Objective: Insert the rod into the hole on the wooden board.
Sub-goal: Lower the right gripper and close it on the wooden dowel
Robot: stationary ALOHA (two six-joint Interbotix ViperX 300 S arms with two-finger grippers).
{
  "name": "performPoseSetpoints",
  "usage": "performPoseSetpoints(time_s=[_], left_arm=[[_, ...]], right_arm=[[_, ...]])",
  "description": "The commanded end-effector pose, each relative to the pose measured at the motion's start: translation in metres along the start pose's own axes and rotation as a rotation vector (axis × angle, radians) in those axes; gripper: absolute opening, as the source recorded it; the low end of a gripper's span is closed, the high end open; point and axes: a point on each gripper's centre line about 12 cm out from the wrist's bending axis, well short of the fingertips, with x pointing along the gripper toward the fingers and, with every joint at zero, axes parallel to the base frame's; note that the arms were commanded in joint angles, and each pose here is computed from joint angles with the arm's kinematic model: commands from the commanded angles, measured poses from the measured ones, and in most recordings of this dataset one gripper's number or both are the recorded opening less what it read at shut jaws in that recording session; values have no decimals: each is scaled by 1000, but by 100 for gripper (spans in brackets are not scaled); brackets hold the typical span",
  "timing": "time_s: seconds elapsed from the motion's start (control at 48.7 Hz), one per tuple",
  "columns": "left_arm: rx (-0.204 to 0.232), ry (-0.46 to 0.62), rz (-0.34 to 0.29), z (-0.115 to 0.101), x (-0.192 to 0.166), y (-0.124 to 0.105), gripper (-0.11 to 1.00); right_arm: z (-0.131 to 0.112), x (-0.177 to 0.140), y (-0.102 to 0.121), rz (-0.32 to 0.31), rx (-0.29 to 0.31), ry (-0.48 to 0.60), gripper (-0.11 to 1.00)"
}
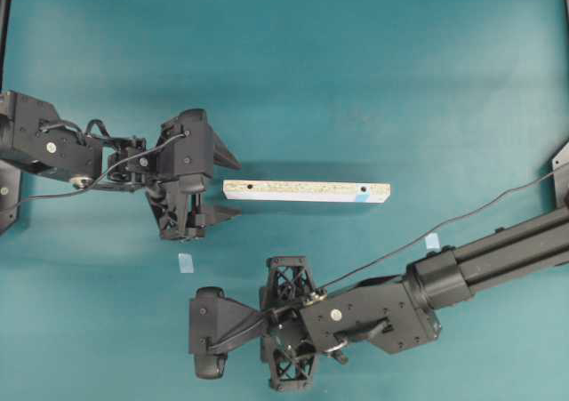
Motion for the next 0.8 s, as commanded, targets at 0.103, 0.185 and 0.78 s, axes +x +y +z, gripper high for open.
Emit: performPoseSetpoints(time_s=[0.103,0.185,0.78], left_arm=[[-1,-29,-7,9,-2,-3,97],[-1,-29,-7,9,-3,-3,97],[1,-27,-11,8,-2,-5,97]], right_arm=[[10,-15,7,24,0,-39,35],[10,-15,7,24,-1,-41,35],[7,-11,9,21,-3,-29,17]])
